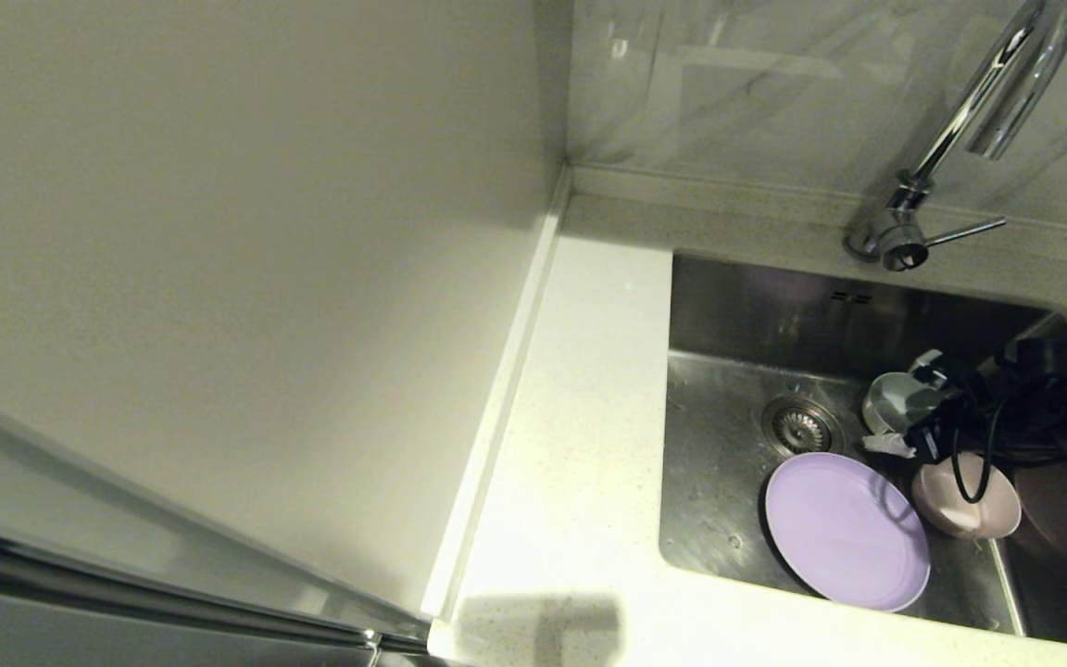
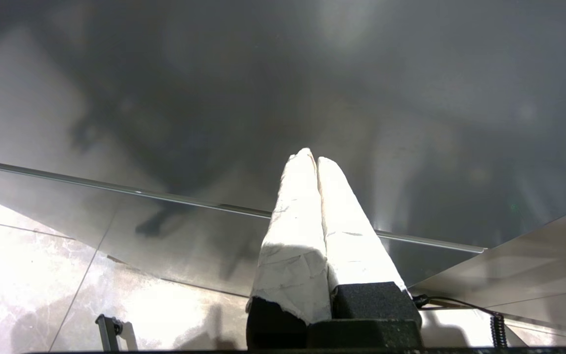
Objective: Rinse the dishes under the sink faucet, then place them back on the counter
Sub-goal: Put a bowl back to the table from the sink
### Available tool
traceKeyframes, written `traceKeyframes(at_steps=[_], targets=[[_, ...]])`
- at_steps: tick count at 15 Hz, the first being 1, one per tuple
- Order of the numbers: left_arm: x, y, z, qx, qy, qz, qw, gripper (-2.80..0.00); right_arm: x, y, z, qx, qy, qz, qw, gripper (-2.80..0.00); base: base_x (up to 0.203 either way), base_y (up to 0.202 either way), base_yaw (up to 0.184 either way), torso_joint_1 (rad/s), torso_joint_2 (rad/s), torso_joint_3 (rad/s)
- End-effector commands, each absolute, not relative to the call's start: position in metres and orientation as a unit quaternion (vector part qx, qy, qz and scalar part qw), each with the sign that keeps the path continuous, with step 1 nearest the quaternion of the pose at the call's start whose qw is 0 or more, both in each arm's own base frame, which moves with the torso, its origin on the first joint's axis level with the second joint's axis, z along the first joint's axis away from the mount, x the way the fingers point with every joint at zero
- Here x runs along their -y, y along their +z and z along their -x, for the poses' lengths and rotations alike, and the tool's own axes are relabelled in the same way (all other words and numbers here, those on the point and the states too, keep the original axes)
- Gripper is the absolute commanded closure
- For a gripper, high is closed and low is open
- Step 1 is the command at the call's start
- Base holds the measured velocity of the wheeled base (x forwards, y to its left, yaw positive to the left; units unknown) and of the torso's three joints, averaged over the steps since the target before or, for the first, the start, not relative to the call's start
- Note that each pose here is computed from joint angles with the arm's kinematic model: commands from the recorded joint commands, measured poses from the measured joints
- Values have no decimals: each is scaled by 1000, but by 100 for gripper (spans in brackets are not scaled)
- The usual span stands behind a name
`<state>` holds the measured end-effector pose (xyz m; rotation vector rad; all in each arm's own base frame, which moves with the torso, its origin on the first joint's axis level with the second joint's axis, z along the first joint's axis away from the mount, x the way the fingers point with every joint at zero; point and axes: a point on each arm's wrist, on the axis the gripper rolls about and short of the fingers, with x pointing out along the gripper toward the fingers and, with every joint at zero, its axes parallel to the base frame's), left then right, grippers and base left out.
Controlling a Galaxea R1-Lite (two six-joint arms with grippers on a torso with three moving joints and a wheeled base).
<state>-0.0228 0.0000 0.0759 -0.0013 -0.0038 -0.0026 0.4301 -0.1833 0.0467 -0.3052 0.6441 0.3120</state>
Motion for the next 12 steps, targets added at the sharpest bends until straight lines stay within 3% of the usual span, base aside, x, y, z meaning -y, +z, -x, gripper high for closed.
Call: traceKeyframes(at_steps=[1,6,7,12], targets=[[0,75,23,1,-1,1,1000,0,185,38,-433,-319,155,147,924,-280,0,0,0,0,0,0],[0,75,23,1,-1,1,1000,0,189,34,-438,-320,148,149,924,-280,0,0,0,0,0,0],[0,75,23,1,-1,1,1000,0,190,31,-438,-322,146,148,924,0,0,0,0,0,0,0],[0,75,23,1,-1,1,1000,0,192,28,-438,-327,141,148,923,0,0,0,0,0,0,0]])
